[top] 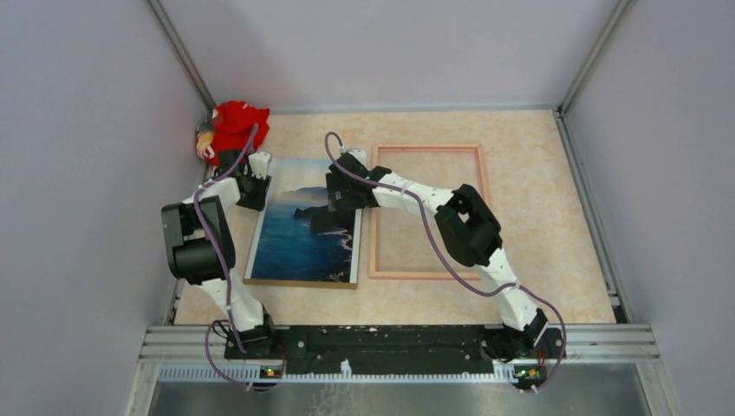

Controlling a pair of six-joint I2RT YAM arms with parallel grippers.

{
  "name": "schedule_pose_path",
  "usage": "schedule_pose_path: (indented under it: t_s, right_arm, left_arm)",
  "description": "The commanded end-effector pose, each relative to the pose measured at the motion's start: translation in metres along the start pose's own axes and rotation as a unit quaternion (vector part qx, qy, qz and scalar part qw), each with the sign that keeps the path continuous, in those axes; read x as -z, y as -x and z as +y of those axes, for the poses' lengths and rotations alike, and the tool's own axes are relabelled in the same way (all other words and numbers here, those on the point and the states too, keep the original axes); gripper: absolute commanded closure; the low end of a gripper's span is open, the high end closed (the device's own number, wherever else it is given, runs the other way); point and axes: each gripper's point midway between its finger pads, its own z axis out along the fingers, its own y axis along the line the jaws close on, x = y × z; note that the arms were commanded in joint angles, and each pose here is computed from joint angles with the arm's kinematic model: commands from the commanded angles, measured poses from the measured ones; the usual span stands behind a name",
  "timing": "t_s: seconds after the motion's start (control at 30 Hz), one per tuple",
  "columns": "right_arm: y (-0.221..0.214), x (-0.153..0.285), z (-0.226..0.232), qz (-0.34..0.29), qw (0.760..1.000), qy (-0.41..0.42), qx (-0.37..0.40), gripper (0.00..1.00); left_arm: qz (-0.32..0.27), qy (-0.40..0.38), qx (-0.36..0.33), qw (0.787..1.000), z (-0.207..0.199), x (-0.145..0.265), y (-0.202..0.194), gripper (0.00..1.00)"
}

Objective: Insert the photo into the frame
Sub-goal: Move the photo frame item to the center of the board.

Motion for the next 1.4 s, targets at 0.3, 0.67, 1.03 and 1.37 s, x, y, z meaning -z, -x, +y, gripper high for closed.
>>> schedule_pose_path:
  t_s: [0.3,0.67,1.03,1.37]
  right_arm:
    - [0.01,0.007,0.041,-0.013,0.997,0.081,-0.004,0.07]
    - [0.03,0.04,0.076,-0.042,0.986,0.161,-0.012,0.09]
    - [0.026,0.043,0.084,-0.041,0.984,0.171,0.011,0.09]
    - [0.025,0.054,0.099,-0.053,0.98,0.179,0.065,0.09]
  left_arm:
    - [0.049,-0.046,0.001,0.998,-0.026,-0.012,-0.035,0.55]
    - [0.055,-0.053,0.003,0.997,-0.029,-0.015,-0.039,0.56]
    - [0.058,-0.056,0.002,0.997,-0.031,-0.016,-0.042,0.57]
    - [0.063,-0.06,0.002,0.996,-0.032,-0.019,-0.045,0.58]
